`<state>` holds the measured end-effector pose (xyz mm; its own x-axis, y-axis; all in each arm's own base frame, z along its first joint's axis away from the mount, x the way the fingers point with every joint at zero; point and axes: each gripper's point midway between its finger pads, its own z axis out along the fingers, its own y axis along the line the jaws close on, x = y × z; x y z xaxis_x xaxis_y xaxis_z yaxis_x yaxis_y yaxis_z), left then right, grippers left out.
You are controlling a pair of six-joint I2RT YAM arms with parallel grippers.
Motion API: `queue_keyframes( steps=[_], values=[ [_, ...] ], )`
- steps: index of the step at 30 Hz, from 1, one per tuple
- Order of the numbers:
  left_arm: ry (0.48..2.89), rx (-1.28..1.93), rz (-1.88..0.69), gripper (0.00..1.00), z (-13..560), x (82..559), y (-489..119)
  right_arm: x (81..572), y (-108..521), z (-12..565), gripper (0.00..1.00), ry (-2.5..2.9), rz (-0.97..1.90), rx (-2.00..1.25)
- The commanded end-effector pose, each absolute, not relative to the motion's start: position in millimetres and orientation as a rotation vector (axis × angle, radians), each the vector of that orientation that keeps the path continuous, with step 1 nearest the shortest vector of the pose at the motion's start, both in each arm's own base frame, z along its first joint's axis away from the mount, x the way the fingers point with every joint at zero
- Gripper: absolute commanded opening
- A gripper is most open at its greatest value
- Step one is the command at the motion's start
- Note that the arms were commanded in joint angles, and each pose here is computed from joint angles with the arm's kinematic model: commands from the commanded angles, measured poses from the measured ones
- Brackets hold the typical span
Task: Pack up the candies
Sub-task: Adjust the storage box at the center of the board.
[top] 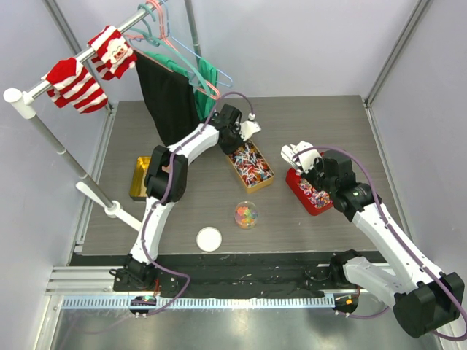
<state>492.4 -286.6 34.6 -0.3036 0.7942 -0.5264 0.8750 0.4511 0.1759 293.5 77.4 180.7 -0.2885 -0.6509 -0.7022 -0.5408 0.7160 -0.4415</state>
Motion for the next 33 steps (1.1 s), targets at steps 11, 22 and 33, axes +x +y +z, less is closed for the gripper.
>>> queue_keyframes(
  steps=[11,22,33],
  values=[
    [2.320,1.550,-0.266,0.04,4.8,456.5,-270.2,298.5,82.4,200.1,0.01,1.908,-0.120,-0.867],
    [2.413,1.234,-0.142,0.00,23.9,467.4,-259.6,318.6,100.1,193.1,0.01,2.027,-0.127,-1.050],
    [2.445,0.864,-0.198,0.00,51.6,475.0,-269.3,349.0,149.0,186.1,0.01,2.124,-0.304,-1.451]
  ],
)
